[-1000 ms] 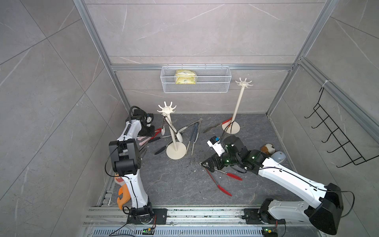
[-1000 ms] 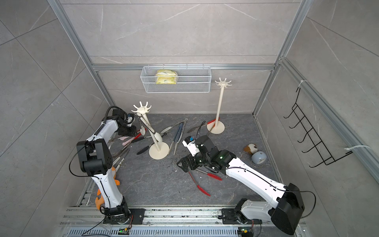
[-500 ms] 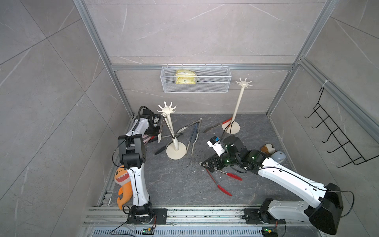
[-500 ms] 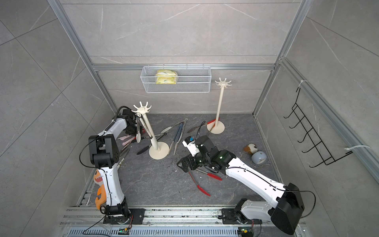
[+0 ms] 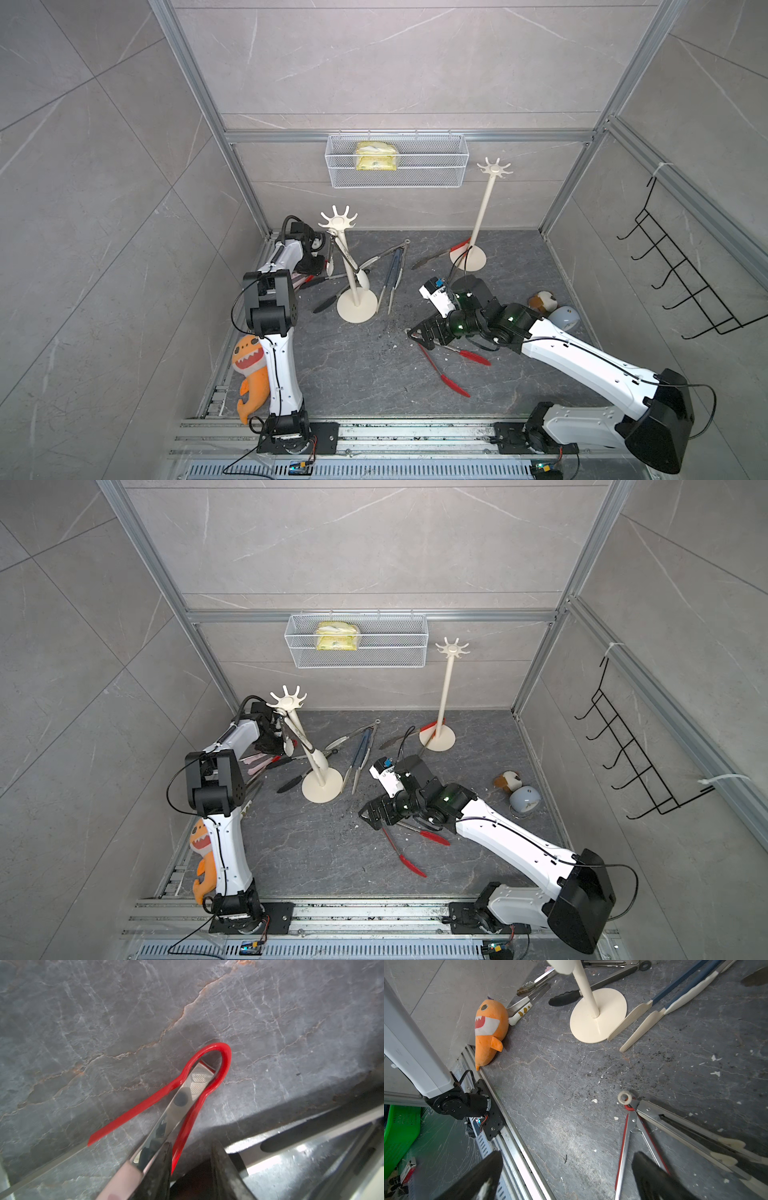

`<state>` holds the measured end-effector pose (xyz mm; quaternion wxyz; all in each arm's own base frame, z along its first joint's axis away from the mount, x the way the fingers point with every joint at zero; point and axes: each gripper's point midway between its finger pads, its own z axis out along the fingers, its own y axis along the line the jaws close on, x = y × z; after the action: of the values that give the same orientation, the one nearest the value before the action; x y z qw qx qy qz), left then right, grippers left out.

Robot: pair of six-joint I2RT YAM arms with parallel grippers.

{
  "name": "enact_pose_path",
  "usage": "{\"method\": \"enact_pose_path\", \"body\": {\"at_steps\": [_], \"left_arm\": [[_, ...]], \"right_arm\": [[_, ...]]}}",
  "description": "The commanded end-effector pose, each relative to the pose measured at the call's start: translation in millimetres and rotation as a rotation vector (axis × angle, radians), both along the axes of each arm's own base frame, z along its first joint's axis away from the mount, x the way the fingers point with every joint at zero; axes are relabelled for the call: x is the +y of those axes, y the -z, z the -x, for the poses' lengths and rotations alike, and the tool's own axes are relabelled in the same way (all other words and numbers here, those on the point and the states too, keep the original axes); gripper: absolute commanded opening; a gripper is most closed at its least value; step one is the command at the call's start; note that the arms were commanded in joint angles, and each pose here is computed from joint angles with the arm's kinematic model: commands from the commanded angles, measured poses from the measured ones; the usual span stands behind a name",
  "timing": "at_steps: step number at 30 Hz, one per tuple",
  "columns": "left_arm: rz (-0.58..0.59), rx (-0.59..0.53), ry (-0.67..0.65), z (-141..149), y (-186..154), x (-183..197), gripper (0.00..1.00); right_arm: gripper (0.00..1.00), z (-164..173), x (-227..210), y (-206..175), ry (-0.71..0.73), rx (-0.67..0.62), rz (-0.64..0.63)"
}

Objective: Hang food tongs on kitchen utensil racks
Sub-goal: Pick up the food tongs from the center of the board.

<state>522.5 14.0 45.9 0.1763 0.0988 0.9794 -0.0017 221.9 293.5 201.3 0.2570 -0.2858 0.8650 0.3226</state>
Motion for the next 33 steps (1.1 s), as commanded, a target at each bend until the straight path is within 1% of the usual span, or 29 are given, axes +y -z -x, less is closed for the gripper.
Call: {"method": "enact_pose_path", "body": {"at_steps": [1, 7, 13, 16, 20, 26, 29, 33], "left_arm": [[-0.021, -0.014, 0.021, -8, 0, 3, 0.32], [-0.011, -0.006, 0.016, -10, 7, 0, 0.26], [0.012, -0.009, 0.026, -9, 4, -9, 0.13], [0.035, -0.008, 0.030, -6, 2, -16, 0.08], [0.056, -0.011, 0.025, -4, -2, -24, 0.05], [0.080, -0.052, 0.056, -7, -18, -42, 0.02], [0.110, -0.083, 0.056, -11, -32, -50, 0.00], [0.138, -0.125, 0.046, -14, -54, -55, 0.00]], "right_arm": [[0.99, 2, -2, 7, 0.010, 0.038, 0.016], [0.99, 2, -2, 8, 0.012, 0.043, 0.018], [0.99, 0, -2, 6, 0.015, 0.034, 0.016], [0.99, -1, -1, 4, 0.013, 0.031, 0.016], [0.98, -3, 1, 3, 0.014, 0.024, 0.013], [0.98, -4, 3, 1, 0.012, 0.019, 0.005], [0.98, -5, 3, 0, 0.010, 0.016, 0.004], [0.98, -4, 2, -2, 0.012, 0.009, -0.001]]}}
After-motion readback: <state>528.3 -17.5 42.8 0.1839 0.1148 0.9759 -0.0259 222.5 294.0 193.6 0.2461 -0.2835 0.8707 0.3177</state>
